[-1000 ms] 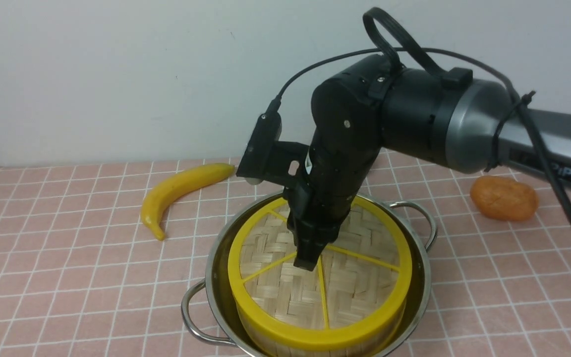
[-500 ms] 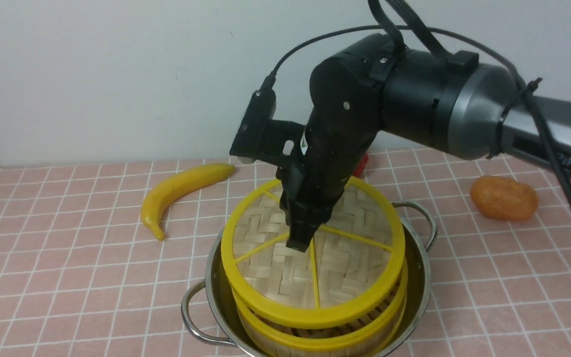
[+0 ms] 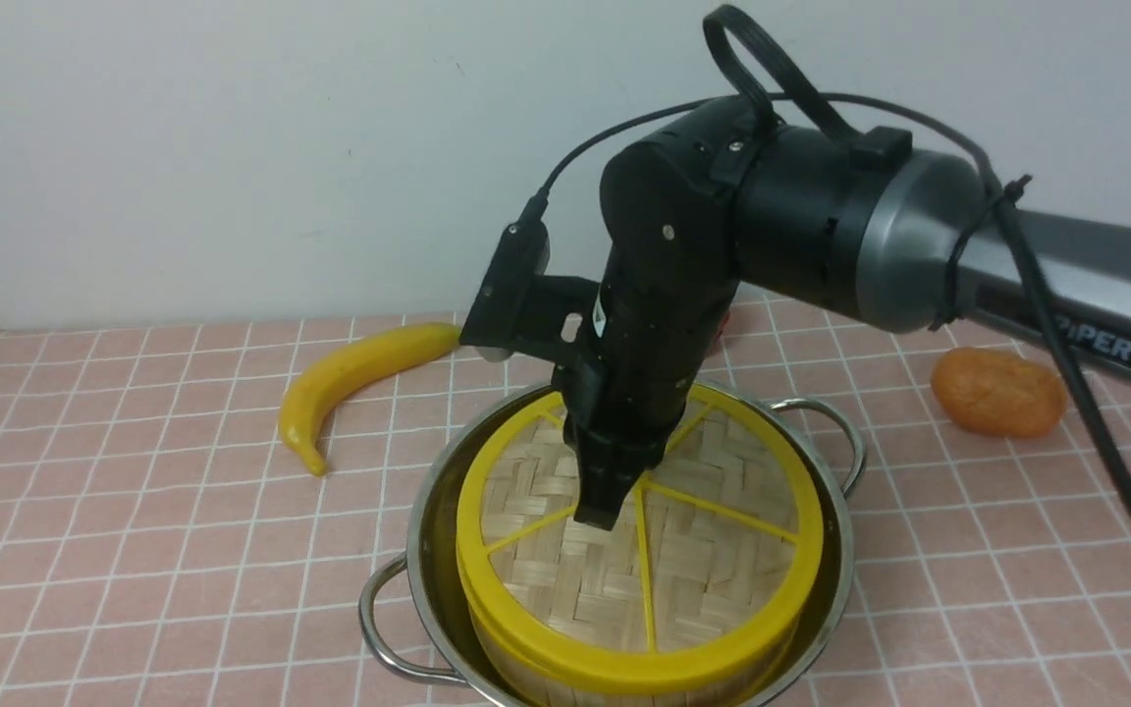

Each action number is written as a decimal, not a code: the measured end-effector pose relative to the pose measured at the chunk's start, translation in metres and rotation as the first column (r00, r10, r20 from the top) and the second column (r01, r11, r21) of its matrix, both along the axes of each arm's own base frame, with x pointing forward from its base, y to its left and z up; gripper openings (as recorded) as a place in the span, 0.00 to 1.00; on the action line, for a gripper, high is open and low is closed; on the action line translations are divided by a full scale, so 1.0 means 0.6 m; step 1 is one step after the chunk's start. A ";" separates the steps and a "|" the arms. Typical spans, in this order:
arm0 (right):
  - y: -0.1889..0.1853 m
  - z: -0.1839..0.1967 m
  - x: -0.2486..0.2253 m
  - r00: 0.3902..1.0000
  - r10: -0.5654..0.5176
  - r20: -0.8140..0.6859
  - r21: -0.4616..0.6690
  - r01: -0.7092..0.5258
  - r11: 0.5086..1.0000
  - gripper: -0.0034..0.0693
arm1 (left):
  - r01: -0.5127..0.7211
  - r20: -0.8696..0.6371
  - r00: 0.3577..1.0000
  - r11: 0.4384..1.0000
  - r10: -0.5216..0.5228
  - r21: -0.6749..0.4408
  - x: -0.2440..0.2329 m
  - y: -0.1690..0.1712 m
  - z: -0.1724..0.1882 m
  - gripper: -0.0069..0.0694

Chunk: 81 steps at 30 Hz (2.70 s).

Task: Place the steamer in the pot on the pink tablecloth, and put the lid on the steamer.
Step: 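Place the bamboo steamer lid onto the steamer basket in the pot with the right gripper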

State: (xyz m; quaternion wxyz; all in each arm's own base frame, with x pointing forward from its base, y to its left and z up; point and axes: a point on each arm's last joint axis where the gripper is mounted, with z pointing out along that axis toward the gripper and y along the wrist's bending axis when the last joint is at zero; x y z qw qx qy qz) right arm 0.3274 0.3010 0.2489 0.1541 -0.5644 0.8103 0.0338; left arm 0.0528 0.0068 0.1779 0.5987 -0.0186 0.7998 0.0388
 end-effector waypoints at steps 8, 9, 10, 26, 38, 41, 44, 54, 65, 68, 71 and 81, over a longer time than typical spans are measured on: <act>0.003 -0.001 0.005 1.000 0.012 0.022 0.022 -0.013 1.000 0.04 | 0.000 0.000 1.000 1.000 0.000 0.000 0.000 0.000 0.000 0.41; 0.003 -0.001 0.005 1.000 0.016 0.022 0.021 -0.016 1.000 0.04 | 0.000 0.000 1.000 1.000 0.000 0.000 0.000 0.000 0.000 0.41; 0.003 -0.001 0.005 1.000 0.020 0.022 0.022 -0.020 1.000 0.04 | 0.000 0.000 1.000 1.000 0.000 0.000 0.000 0.000 0.000 0.41; -0.005 0.050 -0.002 0.999 -0.031 0.029 0.040 0.030 0.999 0.33 | 0.000 0.000 1.000 1.000 0.000 0.000 0.000 0.000 0.000 0.41; -0.017 0.031 0.016 0.986 -0.167 0.014 0.018 0.166 0.986 0.55 | 0.000 0.000 1.000 1.000 0.000 0.000 0.000 0.000 0.000 0.41; -0.029 0.020 0.031 0.978 -0.210 -0.007 0.014 0.210 0.978 0.49 | 0.000 0.000 1.000 1.000 0.000 0.000 0.000 0.000 0.000 0.41; -0.034 0.017 0.036 0.971 -0.237 -0.032 0.029 0.237 0.971 0.46 | 0.000 0.000 1.000 1.000 0.000 0.000 0.000 0.000 0.000 0.41; -0.026 0.020 0.029 0.956 -0.270 -0.115 0.089 0.281 0.956 0.42 | 0.000 0.000 1.000 1.000 0.000 0.000 0.000 0.000 0.000 0.41; -0.043 0.056 0.002 0.895 -0.408 -0.179 0.139 0.433 0.890 0.47 | 0.000 0.000 1.000 1.000 0.000 0.000 0.000 0.000 0.000 0.41; -0.050 0.023 -0.007 0.881 -0.423 -0.214 0.072 0.446 0.892 0.48 | 0.000 0.000 1.000 1.000 0.000 0.000 0.000 0.000 0.000 0.41; -0.053 0.009 -0.011 0.875 -0.427 -0.229 0.045 0.447 0.893 0.48 | 0.000 0.000 1.000 1.000 0.000 0.000 0.000 0.000 0.000 0.41; -0.052 -0.001 -0.008 0.892 -0.397 -0.218 0.028 0.412 0.911 0.48 | 0.000 0.000 1.000 1.000 0.000 0.000 0.000 0.000 0.000 0.41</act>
